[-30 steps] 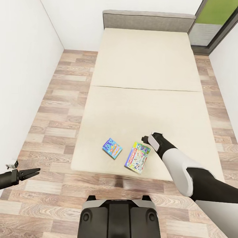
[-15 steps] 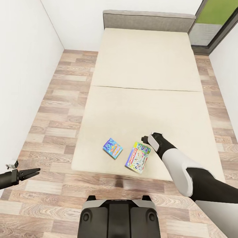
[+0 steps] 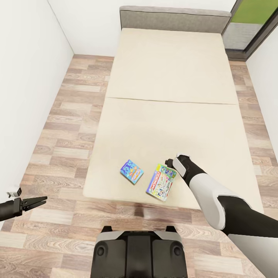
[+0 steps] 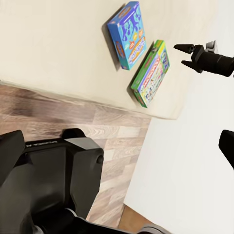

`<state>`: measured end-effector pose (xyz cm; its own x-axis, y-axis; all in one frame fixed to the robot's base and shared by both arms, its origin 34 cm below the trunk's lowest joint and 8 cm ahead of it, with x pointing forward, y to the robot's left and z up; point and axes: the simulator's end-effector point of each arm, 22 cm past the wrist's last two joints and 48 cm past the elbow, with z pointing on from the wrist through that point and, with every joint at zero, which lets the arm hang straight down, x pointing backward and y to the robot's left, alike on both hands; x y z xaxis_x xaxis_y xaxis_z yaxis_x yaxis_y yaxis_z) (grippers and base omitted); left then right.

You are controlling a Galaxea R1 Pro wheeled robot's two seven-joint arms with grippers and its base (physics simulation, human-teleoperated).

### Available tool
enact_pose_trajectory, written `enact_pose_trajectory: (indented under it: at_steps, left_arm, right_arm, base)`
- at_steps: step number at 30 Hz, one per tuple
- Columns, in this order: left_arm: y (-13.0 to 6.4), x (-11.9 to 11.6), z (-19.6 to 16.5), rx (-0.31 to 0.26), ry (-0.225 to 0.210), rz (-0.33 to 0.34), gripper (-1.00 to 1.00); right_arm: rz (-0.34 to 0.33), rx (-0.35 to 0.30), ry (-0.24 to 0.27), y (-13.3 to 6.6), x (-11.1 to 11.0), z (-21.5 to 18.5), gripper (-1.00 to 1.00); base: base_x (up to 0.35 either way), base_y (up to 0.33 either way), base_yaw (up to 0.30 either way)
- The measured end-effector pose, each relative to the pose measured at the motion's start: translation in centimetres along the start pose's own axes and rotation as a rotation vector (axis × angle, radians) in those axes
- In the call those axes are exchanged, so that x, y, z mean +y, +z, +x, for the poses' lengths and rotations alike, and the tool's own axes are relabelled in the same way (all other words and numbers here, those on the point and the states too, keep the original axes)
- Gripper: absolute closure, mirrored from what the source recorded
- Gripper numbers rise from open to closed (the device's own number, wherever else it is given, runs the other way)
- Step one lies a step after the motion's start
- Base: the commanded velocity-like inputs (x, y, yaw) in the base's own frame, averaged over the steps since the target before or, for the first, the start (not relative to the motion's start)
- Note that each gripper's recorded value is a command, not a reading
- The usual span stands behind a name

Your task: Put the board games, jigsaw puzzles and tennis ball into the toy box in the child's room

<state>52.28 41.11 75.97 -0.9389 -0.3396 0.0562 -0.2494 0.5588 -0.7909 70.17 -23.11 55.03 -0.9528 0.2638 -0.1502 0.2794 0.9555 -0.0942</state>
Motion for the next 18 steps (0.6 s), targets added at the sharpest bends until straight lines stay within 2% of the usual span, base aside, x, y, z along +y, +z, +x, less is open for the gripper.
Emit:
enact_pose_trajectory:
  at_steps: [18]
  left_arm:
    - [0.6, 1.1, 0.6, 0.016, -0.022, -0.01, -1.0]
  right_arm:
    - [0.009, 0.027, -0.003, 1.5, -0.3, 1.5, -1.0]
  base:
    - [0.0, 0.0, 0.0]
